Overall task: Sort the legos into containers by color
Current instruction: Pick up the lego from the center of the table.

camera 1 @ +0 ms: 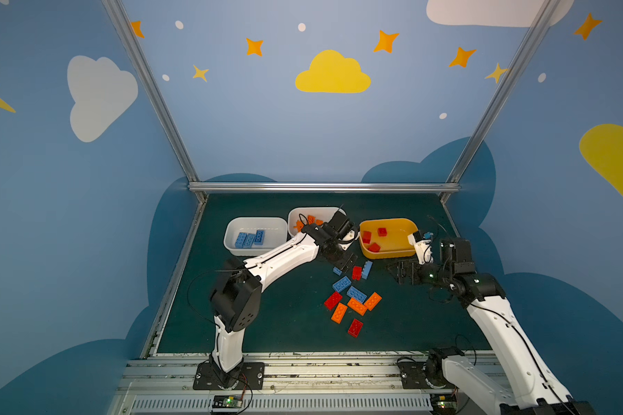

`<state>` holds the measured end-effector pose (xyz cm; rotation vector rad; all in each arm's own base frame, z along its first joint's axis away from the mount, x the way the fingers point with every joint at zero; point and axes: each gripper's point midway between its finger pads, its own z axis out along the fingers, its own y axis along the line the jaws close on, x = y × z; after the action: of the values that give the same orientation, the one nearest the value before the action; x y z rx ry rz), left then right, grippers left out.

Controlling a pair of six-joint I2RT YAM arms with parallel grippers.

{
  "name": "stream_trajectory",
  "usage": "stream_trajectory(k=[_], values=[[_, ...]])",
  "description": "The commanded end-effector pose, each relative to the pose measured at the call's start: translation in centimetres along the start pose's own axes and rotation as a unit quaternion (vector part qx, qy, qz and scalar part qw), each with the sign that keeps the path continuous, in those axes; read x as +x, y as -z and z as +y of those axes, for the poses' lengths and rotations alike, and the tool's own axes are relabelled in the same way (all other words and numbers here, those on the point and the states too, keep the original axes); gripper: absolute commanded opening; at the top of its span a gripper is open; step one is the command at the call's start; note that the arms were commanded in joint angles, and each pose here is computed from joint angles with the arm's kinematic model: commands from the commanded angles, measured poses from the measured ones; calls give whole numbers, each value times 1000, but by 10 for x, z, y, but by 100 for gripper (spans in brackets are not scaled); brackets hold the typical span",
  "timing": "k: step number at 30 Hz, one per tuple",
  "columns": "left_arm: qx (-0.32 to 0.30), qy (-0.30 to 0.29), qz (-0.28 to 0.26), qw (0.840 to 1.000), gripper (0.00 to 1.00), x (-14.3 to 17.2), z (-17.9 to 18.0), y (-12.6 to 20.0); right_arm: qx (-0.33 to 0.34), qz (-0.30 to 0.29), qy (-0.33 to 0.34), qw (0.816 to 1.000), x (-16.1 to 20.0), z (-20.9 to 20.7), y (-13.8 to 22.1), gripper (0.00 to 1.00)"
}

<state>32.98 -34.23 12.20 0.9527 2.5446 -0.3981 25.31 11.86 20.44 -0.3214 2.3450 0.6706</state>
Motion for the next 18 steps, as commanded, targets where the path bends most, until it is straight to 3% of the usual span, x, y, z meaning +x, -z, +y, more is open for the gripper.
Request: stream_trajectory(k=[1, 6, 14, 18], values=[[-44, 2, -3, 999, 76, 1, 16, -16, -16, 1, 1, 1000, 4, 6, -1, 98], [-85, -5, 18, 996, 75, 6, 34, -47, -17, 5, -1, 1000, 7, 7, -2, 98], [-72, -3, 32, 997, 74, 2, 36, -84, -13, 8, 1, 1000, 7, 4, -4, 98], [-69, 5, 35, 997, 69, -2, 39, -97, -17, 11, 0, 1000, 6, 4, -7, 98]])
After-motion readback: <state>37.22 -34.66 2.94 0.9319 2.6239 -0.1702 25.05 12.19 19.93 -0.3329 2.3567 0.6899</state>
